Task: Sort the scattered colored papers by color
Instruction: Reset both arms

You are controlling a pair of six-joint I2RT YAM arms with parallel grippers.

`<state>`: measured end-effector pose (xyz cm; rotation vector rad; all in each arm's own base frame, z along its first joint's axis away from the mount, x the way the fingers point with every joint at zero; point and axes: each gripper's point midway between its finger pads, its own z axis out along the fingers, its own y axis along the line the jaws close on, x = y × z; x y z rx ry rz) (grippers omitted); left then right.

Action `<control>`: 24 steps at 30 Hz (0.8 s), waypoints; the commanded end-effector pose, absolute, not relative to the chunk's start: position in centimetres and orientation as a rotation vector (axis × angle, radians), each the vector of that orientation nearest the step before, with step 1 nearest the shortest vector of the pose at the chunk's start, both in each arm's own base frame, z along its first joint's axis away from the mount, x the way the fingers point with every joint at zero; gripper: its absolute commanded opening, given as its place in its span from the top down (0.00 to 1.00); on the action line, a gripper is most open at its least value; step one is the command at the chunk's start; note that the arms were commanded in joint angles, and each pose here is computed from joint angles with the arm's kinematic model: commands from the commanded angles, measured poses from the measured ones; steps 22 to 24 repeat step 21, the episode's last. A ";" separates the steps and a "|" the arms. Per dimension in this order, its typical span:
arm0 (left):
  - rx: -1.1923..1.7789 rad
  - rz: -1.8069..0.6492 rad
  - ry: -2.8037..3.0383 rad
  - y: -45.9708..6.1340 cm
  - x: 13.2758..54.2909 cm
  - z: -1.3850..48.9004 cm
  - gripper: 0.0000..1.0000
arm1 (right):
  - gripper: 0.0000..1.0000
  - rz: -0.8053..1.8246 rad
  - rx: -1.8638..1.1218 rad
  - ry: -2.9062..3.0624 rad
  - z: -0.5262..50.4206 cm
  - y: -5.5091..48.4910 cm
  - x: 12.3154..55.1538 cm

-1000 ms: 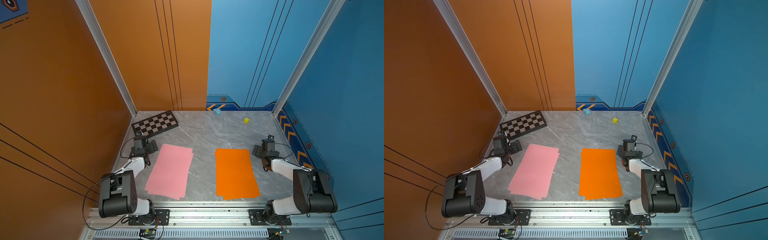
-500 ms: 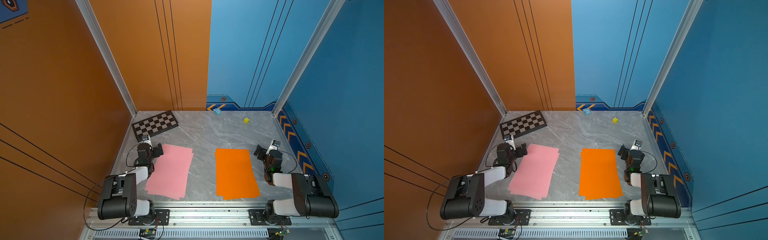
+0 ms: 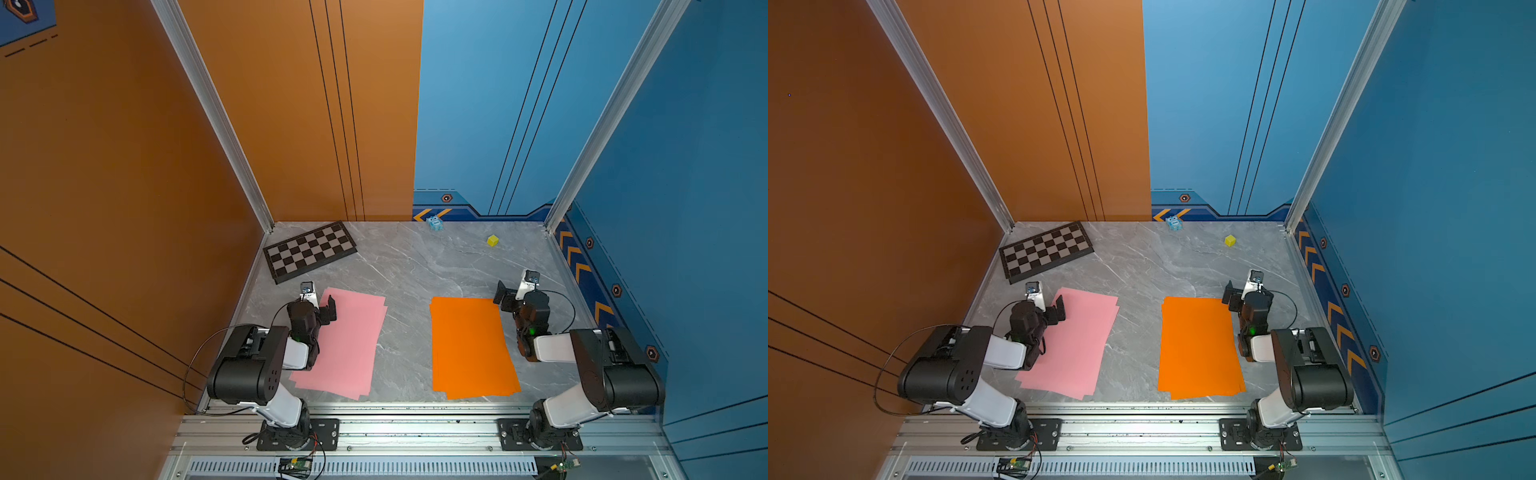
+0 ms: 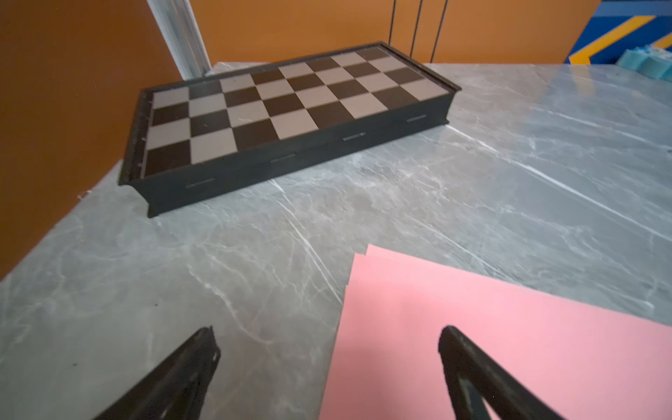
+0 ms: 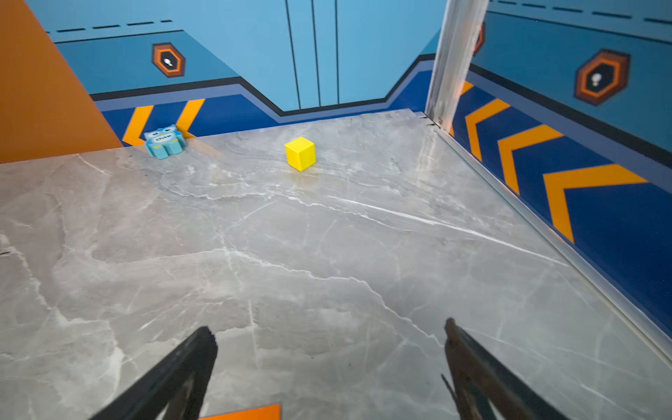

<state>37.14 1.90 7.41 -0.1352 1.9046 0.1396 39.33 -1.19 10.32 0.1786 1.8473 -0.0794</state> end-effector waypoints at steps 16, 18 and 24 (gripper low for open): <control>-0.136 0.221 1.810 2.3 38.0 10.0 0.02 | 0.00 -0.169 0.177 1.892 9.5 -2.2 39.0; -0.135 0.221 1.811 2.3 38.0 9.9 0.02 | 0.00 -0.169 0.178 1.892 9.5 -2.2 39.0; -0.136 0.222 1.812 2.3 38.0 9.9 0.02 | 0.00 -0.170 0.177 1.890 9.5 -2.2 39.0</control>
